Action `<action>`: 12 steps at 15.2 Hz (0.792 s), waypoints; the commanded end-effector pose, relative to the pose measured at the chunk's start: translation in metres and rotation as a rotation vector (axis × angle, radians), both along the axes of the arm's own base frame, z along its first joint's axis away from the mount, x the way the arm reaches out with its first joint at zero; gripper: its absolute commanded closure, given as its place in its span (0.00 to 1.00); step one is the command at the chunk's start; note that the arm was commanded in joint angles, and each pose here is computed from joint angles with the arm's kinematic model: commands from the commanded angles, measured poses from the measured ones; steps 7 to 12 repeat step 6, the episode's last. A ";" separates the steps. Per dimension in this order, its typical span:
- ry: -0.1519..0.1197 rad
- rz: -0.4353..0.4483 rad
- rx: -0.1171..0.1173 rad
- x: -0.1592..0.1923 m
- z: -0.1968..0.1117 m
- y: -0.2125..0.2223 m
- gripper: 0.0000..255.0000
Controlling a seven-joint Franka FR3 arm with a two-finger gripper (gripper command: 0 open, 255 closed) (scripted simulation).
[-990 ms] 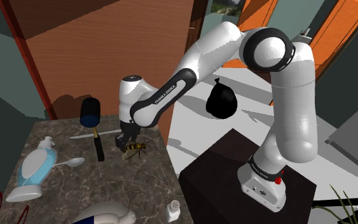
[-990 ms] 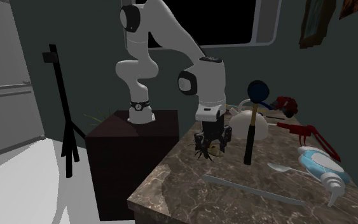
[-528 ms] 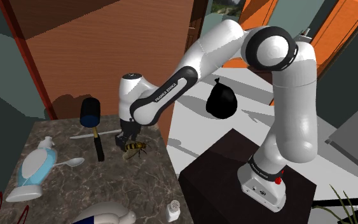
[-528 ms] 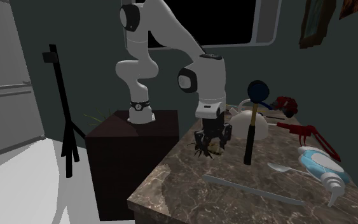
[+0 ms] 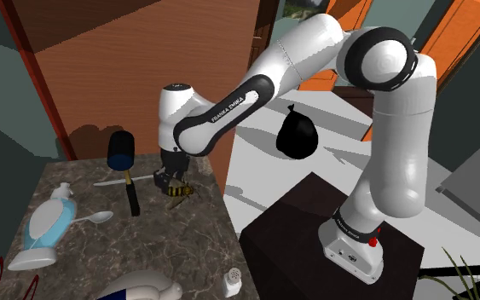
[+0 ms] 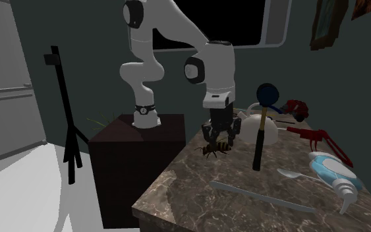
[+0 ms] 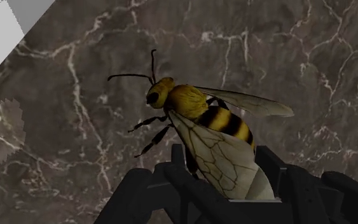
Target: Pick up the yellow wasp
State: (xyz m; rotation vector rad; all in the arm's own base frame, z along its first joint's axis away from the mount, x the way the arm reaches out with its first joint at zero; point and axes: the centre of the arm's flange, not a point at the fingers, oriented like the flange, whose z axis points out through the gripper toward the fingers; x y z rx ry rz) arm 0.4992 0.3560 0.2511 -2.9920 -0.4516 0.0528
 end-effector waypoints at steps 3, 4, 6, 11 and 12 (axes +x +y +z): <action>0.000 0.000 0.000 0.000 0.021 0.000 1.00; 0.000 0.000 0.000 0.000 0.026 0.000 1.00; 0.000 0.000 0.000 0.000 0.027 0.000 1.00; 0.000 0.000 0.000 0.000 0.027 0.000 1.00; 0.000 0.000 0.000 0.000 0.027 0.000 1.00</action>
